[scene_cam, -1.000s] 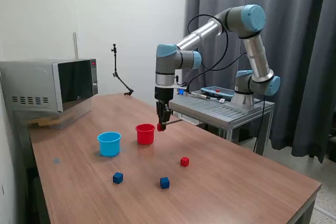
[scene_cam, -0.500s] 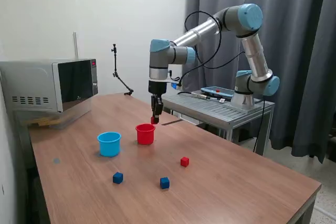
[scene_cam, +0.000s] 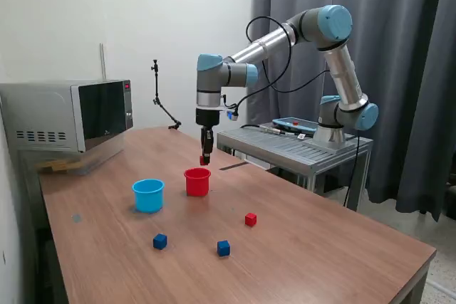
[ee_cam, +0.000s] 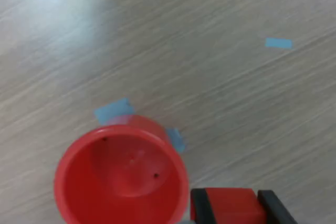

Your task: Place red objects in the red bin, and blue objects in the blue bin.

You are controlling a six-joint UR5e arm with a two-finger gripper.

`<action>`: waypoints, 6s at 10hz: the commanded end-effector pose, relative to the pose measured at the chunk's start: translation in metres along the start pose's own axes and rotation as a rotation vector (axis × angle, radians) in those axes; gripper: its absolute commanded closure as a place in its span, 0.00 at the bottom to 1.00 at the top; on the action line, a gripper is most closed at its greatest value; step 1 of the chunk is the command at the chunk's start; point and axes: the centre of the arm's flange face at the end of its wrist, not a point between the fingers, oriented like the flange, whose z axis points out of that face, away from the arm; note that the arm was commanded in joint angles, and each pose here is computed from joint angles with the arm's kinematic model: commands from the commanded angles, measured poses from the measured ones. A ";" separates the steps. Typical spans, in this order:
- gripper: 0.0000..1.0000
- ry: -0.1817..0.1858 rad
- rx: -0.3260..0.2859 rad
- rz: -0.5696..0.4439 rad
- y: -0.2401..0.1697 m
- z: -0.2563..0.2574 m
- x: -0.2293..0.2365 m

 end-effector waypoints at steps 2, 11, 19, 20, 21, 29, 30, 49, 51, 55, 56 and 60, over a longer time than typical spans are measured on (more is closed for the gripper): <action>1.00 -0.003 0.009 0.041 0.011 0.004 -0.027; 1.00 0.010 0.042 0.093 0.016 0.024 -0.059; 0.00 0.010 0.037 0.094 0.017 0.032 -0.060; 0.00 0.010 0.036 0.094 0.017 0.031 -0.060; 0.00 0.010 0.036 0.093 0.017 0.031 -0.059; 0.00 0.010 0.042 0.009 0.014 0.024 -0.047; 0.00 0.012 0.039 -0.043 0.014 0.022 -0.046; 0.00 0.033 0.016 -0.796 -0.064 -0.026 0.119; 0.00 0.031 0.047 -0.821 -0.078 -0.030 0.137; 0.00 0.031 0.037 -0.855 -0.099 -0.037 0.164; 0.00 0.028 0.032 -0.855 -0.105 -0.040 0.172; 0.00 0.027 0.040 -0.867 -0.117 -0.038 0.181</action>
